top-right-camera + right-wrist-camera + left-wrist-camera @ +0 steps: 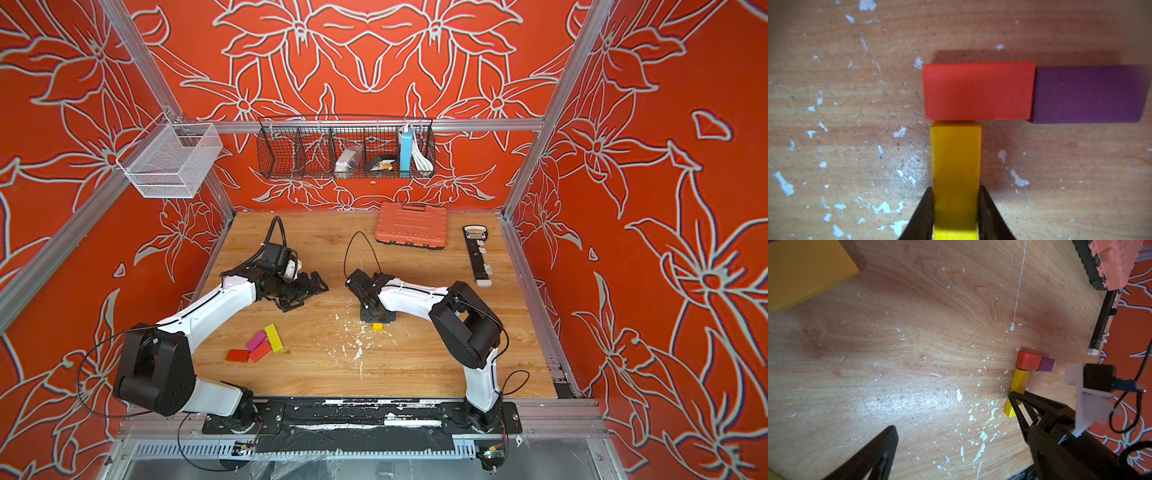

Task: Assemble the letter c with building blocks
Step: Assemble the building block at the center of the board.

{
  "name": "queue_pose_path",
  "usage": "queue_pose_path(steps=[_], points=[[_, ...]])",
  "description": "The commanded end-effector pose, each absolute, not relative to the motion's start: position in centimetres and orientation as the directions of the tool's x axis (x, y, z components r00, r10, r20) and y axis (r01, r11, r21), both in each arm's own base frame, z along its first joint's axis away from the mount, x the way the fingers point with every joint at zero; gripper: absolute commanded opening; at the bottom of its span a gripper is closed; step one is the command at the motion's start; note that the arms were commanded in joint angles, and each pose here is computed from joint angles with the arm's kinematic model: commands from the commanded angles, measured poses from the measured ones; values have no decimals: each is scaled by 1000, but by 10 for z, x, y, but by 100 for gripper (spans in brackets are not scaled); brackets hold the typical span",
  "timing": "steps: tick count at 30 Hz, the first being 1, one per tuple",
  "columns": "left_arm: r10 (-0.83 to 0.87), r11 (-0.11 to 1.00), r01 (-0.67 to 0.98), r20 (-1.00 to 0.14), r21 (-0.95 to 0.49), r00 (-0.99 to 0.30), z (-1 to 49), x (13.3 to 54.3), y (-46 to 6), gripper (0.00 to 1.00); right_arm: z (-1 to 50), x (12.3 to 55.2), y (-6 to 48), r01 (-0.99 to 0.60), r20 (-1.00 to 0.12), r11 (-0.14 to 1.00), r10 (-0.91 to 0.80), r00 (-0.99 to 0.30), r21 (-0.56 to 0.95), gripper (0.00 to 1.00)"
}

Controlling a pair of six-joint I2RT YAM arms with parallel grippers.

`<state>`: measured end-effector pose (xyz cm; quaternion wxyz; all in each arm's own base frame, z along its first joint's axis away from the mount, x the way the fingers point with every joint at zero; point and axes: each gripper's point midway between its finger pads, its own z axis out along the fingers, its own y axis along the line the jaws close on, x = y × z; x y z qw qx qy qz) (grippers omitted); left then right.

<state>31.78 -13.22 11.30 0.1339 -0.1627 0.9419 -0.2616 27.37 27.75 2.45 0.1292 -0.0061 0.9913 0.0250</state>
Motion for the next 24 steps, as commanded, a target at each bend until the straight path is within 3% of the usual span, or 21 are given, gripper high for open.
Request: queue_pose_path(steps=[1,12,24], points=[[-368,813,-235,-158,-532,-916,106,316,-131,98,4,273,263,-2,-226,1000,-7,-974,-25,28],[-369,812,-236,-156,-534,-916,106,317,-131,98,4,274,263,-5,-225,1000,-10,-974,-25,32],[-374,806,-234,-161,-543,-914,111,316,-131,98,12,272,266,-13,-235,1000,-10,-972,12,62]])
